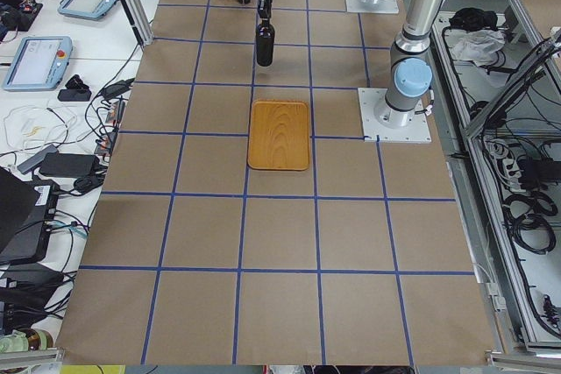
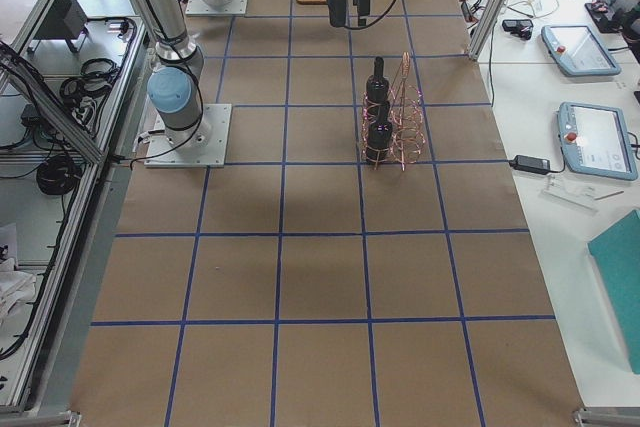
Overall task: Take wine from basket and place on tray
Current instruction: 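Tip the bottle over and lower it onto the wooden tray with the left gripper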
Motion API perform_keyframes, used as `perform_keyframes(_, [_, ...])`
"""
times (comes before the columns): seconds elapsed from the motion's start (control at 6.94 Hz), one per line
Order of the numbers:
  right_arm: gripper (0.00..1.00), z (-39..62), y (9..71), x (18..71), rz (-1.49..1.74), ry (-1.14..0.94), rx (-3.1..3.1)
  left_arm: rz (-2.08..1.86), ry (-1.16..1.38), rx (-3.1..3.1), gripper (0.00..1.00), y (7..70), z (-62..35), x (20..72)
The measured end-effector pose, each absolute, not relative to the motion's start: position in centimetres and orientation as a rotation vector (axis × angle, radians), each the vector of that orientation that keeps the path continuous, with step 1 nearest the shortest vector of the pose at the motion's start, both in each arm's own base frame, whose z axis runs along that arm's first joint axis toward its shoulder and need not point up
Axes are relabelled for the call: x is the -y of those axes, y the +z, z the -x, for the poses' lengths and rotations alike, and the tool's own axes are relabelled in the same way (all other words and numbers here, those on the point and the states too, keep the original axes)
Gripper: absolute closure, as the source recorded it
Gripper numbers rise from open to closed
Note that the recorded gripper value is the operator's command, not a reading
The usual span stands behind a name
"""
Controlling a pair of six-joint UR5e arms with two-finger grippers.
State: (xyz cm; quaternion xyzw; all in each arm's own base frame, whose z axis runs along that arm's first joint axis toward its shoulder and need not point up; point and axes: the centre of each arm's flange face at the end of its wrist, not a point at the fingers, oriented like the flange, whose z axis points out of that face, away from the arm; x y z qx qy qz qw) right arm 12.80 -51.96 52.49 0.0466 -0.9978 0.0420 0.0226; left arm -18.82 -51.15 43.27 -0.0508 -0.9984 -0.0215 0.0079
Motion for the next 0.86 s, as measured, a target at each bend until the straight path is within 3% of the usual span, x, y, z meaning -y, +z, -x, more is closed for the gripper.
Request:
perform_keyframes(0.43, [0.0,-12.8,52.5,52.0,-0.154,0.13,3.089,0.057,-0.042,3.187,1.0,46.4,7.7,51.9])
perform_keyframes(0.86, [0.0,-12.8,52.4,52.0,-0.154,0.128,3.09,0.047,-0.154,3.172,1.0,43.7,-0.9,49.6])
